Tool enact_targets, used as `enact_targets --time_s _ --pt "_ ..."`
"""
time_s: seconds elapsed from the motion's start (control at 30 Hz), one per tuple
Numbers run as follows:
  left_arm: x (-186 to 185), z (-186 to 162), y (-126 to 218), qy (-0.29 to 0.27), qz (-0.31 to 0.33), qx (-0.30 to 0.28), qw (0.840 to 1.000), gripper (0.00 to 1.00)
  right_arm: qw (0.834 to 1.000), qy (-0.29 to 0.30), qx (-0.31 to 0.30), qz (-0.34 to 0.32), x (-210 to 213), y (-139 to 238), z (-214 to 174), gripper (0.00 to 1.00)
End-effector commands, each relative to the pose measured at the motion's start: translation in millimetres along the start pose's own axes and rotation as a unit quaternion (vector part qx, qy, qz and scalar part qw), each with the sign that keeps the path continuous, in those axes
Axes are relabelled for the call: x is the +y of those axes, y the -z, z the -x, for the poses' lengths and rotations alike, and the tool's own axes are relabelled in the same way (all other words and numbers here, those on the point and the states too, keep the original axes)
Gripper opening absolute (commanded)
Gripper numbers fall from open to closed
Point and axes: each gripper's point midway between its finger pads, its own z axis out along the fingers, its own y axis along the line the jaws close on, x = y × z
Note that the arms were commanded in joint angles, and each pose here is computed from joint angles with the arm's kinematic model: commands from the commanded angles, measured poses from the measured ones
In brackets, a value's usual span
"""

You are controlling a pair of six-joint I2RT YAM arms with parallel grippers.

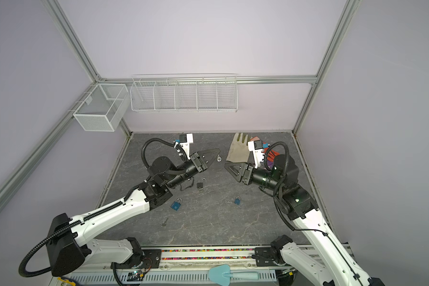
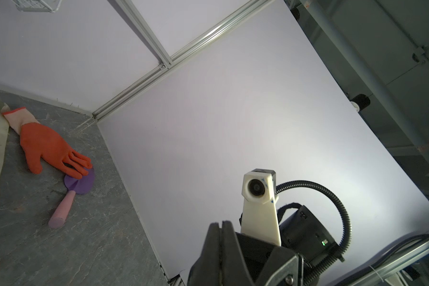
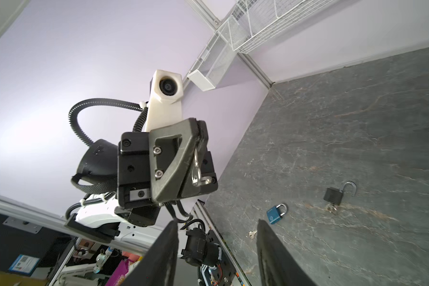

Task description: Unlock with the key

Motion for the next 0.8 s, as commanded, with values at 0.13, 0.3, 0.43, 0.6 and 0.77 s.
enact_targets --time_s 0.13,0.3,0.43,0.6,0.77 --pt "-32 -6 -4 -0.098 -0.040 0.022 0.994 0.00 0.996 0.014 -0.005 0.090 35 -5 9 0.52" --pt "-44 -4 -3 -0.098 -0.070 0.009 0.993 0.00 0.995 0.008 -0.007 0.095 32 -9 7 0.48" --pt "-47 -4 -4 -0.094 -0.075 0.000 0.993 0.00 0.994 0.012 0.001 0.105 36 -12 3 0.45" --pt "-55 0 -4 -0.084 -0.091 -0.010 0.992 0.00 0.993 0.020 -0.002 0.112 37 -13 2 0.40" --pt "-55 0 -4 -0.078 -0.090 -0.011 0.993 0.00 0.993 0.027 -0.018 0.114 40 -9 6 0.36"
